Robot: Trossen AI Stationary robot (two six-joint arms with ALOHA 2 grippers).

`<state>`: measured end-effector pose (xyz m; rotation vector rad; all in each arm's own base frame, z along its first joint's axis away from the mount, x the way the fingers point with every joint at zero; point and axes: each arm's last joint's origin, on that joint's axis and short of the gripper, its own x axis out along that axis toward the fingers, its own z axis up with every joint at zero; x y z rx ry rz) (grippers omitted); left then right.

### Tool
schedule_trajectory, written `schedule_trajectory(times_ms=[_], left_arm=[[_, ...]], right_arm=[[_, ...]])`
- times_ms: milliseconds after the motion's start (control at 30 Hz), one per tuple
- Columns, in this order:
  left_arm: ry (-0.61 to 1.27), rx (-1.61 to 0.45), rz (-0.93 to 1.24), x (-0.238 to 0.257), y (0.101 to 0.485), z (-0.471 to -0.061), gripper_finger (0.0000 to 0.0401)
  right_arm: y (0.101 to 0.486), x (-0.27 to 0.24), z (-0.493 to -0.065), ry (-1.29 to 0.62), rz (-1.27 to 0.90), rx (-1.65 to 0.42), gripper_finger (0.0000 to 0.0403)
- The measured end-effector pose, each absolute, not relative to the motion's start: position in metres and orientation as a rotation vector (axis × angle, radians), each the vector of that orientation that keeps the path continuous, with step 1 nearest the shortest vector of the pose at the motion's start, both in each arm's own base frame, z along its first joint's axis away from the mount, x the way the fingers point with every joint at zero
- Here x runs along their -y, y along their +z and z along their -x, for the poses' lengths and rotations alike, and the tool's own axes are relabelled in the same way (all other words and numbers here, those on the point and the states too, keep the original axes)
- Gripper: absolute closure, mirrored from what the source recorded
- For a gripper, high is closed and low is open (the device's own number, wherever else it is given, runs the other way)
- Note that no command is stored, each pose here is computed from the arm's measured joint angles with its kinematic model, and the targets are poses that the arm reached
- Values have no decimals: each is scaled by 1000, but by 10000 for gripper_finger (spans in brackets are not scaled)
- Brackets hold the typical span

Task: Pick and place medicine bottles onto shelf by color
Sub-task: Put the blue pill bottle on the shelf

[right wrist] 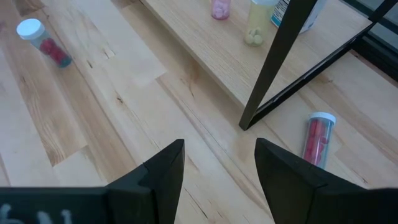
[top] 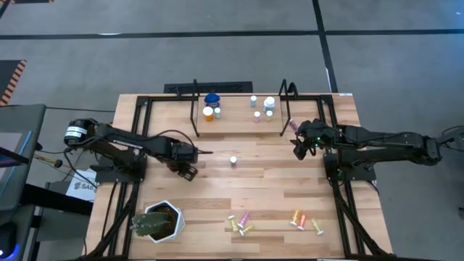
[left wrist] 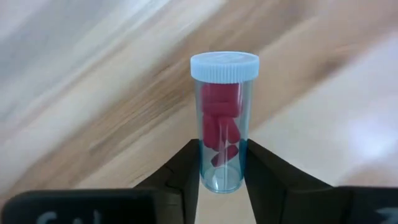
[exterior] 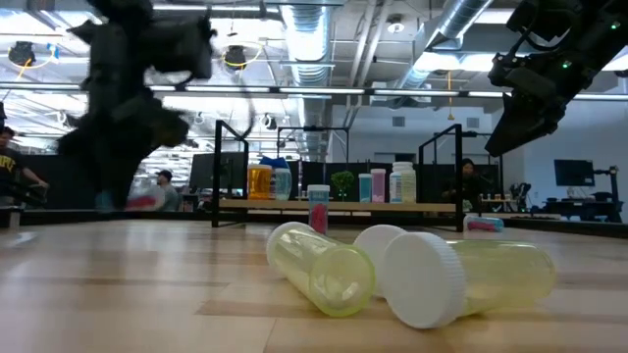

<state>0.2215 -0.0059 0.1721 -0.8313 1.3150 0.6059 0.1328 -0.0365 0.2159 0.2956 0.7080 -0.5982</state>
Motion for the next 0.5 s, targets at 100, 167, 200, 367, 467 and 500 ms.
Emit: schedule_trajectory(times_ms=[100,167,200,367,467,500], left_arm=[[506,-1267,760,6,191,-235,306],[435,-1199,697,6,206,-246,306],[402,-1160,666,5,214,-251,306],[278,-961,499,4,254,-275,306],[221,-872,406,4,271,-283,306],[202,-851,379,4,275,-285,306]], right_arm=[[216,36,-133,-598,-296,-708,187],[216,36,-133,-598,-296,-708,187],[216,36,-133,-598,-296,-708,187],[216,37,-133,-598,-295,-708,187],[216,36,-133,-598,-295,-708,187],[216,37,-133,-598,-296,-708,187]])
